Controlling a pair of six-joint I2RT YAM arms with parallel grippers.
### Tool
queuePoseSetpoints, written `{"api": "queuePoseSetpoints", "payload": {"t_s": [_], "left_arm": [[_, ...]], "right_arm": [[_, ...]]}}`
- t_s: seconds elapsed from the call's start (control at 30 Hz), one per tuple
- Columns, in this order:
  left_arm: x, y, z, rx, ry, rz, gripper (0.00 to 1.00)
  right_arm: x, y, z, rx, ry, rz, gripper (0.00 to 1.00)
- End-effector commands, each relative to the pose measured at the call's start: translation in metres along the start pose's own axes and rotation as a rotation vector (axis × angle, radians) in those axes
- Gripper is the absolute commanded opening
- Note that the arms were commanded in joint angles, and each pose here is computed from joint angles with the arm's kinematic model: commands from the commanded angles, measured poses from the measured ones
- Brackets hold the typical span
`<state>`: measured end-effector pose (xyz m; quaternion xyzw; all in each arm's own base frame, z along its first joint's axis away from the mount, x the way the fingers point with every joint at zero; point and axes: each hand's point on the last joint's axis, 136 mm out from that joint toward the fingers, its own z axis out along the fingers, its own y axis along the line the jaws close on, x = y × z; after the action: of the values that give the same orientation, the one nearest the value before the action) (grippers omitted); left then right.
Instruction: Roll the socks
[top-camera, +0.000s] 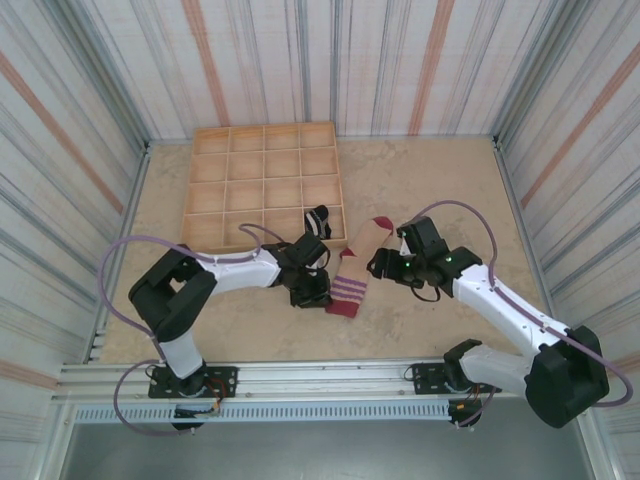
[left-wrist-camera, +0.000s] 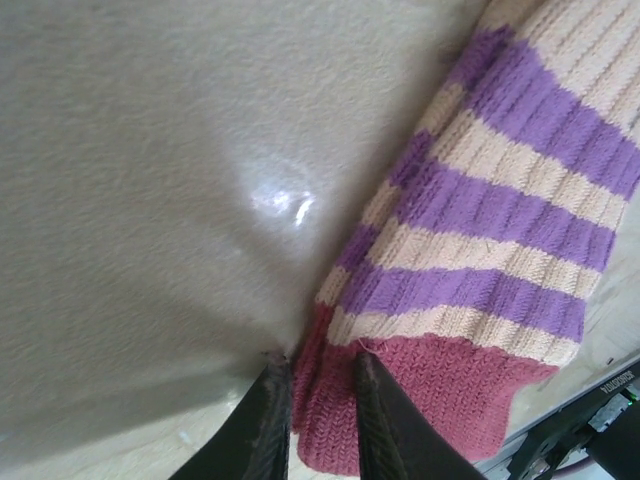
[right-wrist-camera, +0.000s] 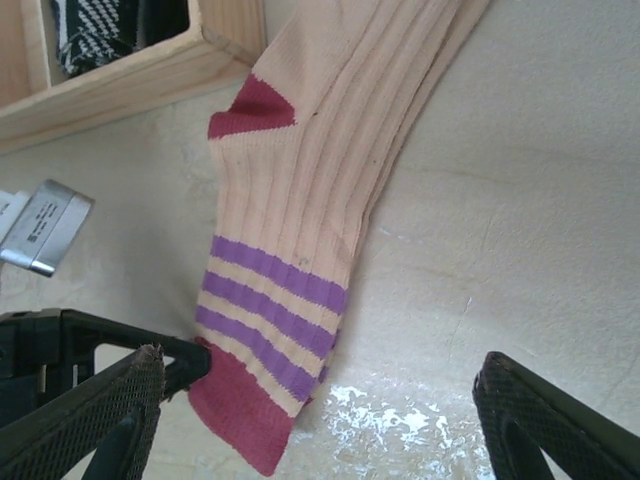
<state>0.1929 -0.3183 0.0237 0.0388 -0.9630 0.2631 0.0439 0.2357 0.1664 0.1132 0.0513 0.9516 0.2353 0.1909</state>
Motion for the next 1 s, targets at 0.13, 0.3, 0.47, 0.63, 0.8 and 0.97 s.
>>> {"api": "queuePoseSetpoints", "payload": {"t_s": [0.13,0.3,0.47,0.63,0.8,0.97], "left_arm": [[-0.002,0.027,0.009,-0.098,0.011,-0.071,0.03],[-0.009,0.031,-0.006,-0.121,0.015,-0.038,0.00],[-0.017,0.033,-0.023,-0.133,0.020,0.019,0.00],[-0.014,0.033,-0.033,-0.125,0.048,0.098,0.00],[-0.014,0.042,-0.045,-0.113,0.066,0.120,0.00],[-0.016,0.046,-0.067,-0.111,0.038,0.139,0.03]], "right_arm": [[0.024,0.020,0.005,-0.042,0.133,-0.213,0.81],[0.039,0.032,0.009,0.022,0.127,-0.454,0.79],[0.051,0.041,0.021,0.016,0.133,-0.556,0.77],[0.060,0.053,0.027,-0.012,0.125,-0.640,0.75],[0.078,0.074,0.037,-0.006,0.106,-0.834,0.74],[0.092,0.093,0.051,0.020,0.059,-1.032,0.72]]}}
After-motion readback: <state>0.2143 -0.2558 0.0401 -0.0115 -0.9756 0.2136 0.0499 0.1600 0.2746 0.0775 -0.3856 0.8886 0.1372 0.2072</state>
